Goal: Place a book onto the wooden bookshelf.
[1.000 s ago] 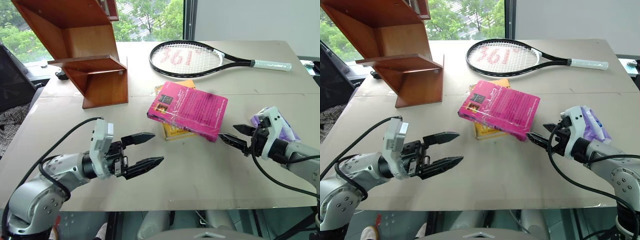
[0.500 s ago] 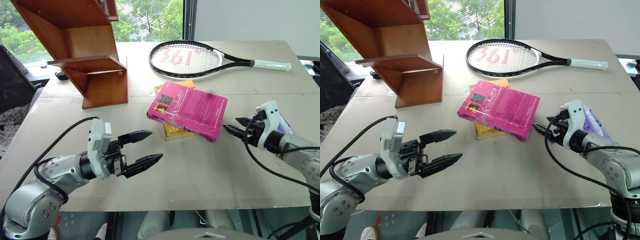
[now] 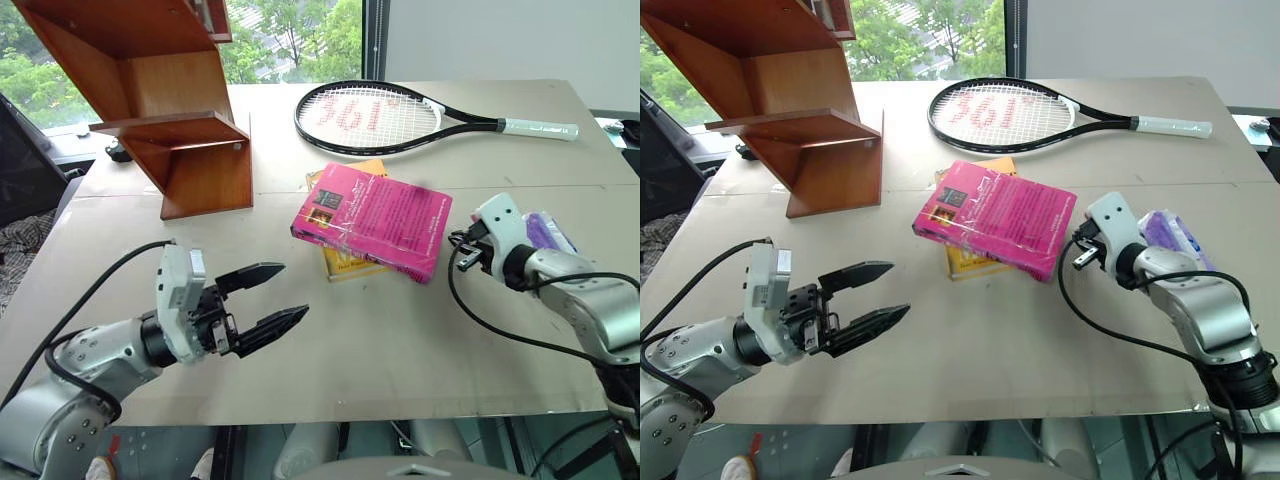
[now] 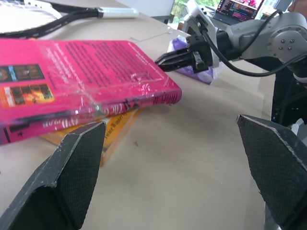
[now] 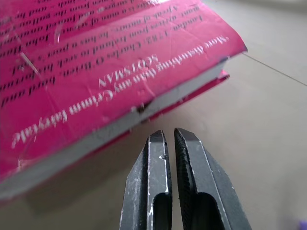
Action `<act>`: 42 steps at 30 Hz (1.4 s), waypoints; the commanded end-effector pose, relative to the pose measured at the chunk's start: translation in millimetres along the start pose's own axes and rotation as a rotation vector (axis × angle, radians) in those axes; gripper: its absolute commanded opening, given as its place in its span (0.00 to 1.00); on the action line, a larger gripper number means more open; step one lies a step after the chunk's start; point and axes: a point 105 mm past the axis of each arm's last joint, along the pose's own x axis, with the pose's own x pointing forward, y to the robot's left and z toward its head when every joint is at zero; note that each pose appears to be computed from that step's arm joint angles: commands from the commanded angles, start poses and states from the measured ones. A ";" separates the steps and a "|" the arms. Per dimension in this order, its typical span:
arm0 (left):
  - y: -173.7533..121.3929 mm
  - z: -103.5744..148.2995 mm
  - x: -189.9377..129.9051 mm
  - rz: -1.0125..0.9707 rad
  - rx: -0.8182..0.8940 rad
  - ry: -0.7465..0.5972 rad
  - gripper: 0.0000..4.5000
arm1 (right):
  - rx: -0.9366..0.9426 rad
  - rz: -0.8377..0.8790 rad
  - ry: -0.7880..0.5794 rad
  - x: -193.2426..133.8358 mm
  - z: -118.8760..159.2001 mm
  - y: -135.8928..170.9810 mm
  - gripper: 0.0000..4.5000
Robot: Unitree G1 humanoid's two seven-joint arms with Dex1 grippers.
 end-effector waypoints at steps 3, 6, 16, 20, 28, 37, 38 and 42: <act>-2.9 7.2 -6.3 0.016 0.048 -0.019 1.00 | -0.027 -0.001 -0.067 9.8 31.1 10.7 0.03; -2.3 5.5 -7.8 0.026 0.043 -0.020 1.00 | -0.022 0.005 -0.087 19.7 44.2 18.5 0.03; -1.6 -2.9 -10.7 0.068 -0.010 -0.035 1.00 | -0.032 0.024 -0.113 39.0 53.1 28.8 0.03; -1.2 -8.7 -10.2 0.108 -0.110 -0.070 1.00 | -0.032 0.040 -0.172 19.9 46.8 11.9 0.29; 14.6 -29.1 -2.3 0.291 -0.472 -0.176 1.00 | -0.067 0.344 -0.439 -57.0 53.9 22.1 0.97; 49.8 -52.3 30.2 0.429 -0.997 -0.308 1.00 | -0.156 0.599 -0.513 -94.8 59.3 59.3 0.97; 49.9 -51.3 37.7 0.408 -1.037 -0.326 1.00 | -0.162 0.606 -0.512 -95.9 58.8 61.6 0.97; 57.1 -48.7 55.6 0.396 -1.117 -0.377 1.00 | -0.163 0.598 -0.509 -97.0 57.8 63.8 0.97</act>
